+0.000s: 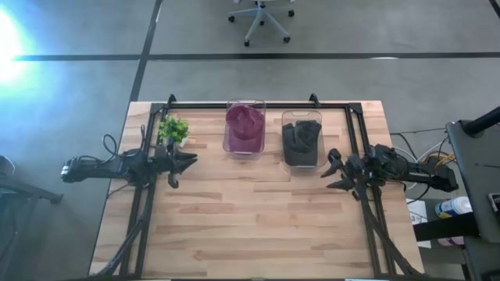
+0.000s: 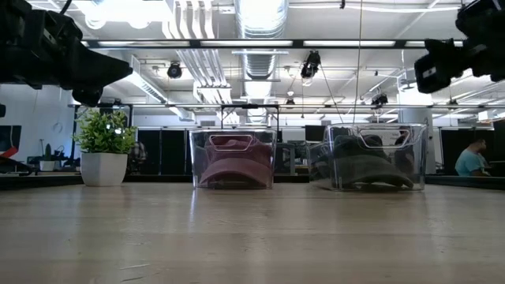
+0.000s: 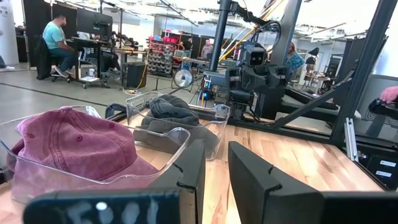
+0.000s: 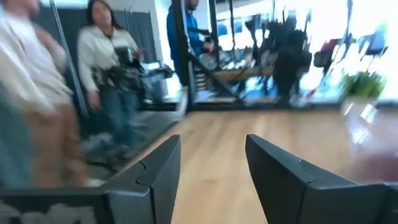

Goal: Pick & Place hat
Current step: Return to home position

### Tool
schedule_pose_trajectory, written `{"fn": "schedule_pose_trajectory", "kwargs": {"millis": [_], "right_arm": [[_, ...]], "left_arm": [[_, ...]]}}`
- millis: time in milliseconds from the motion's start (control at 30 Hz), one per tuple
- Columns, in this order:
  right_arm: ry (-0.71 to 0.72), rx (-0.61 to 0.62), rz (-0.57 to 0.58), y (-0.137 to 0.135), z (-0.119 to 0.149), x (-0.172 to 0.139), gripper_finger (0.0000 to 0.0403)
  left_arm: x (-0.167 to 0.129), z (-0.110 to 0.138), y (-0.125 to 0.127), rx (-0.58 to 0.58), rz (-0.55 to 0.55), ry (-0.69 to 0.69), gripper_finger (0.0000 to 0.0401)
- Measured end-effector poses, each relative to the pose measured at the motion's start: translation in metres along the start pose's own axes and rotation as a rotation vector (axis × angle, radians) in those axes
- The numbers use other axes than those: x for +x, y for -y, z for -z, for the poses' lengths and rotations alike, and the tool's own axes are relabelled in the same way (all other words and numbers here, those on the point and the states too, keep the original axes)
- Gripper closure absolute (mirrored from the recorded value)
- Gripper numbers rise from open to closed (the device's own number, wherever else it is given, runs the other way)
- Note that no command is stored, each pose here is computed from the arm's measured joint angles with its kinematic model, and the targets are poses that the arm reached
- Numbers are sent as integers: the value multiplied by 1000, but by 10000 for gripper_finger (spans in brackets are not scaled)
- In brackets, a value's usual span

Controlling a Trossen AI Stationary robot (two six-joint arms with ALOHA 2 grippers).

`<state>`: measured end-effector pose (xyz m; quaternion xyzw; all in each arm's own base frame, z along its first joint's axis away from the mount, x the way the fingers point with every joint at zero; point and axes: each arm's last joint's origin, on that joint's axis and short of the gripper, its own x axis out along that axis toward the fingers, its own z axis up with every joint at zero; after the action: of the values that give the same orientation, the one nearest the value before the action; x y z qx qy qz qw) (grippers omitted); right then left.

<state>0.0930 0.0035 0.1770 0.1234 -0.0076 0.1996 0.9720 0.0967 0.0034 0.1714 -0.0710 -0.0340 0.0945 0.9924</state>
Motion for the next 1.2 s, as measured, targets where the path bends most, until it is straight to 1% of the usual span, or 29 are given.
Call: {"fn": "schedule_pose_trajectory", "kwargs": {"millis": [100, 133, 167, 233, 333, 367, 467, 533, 667, 1200], "right_arm": [[17, -214, 50, -3, 1, 2, 225], [16, -259, 75, -3, 2, 3, 225], [12, -276, 103, -3, 5, 4, 225], [2, -249, 146, -3, 8, 5, 225], [14, -148, 209, -3, 8, 5, 225], [10, -148, 238, -2, 9, 5, 225], [-2, -228, 293, -1, 10, 5, 225], [-8, -273, 301, -1, 10, 5, 225], [-16, -316, 303, 0, 10, 5, 225], [-20, -304, 303, 0, 10, 5, 225]], "left_arm": [[0, 0, 0, 1, 0, -1, 337], [0, 0, 0, 0, 0, -2, 337], [0, 0, 0, 0, 0, -2, 337], [0, 0, 0, 1, 0, -2, 337], [0, 0, 0, 1, 0, -2, 337], [0, 0, 0, 1, 0, -2, 337], [0, 0, 0, 1, 0, -1, 337], [0, 0, 0, 1, 0, -1, 337], [0, 0, 0, 1, 0, -1, 337], [0, 0, 0, 1, 0, -1, 337]]}}
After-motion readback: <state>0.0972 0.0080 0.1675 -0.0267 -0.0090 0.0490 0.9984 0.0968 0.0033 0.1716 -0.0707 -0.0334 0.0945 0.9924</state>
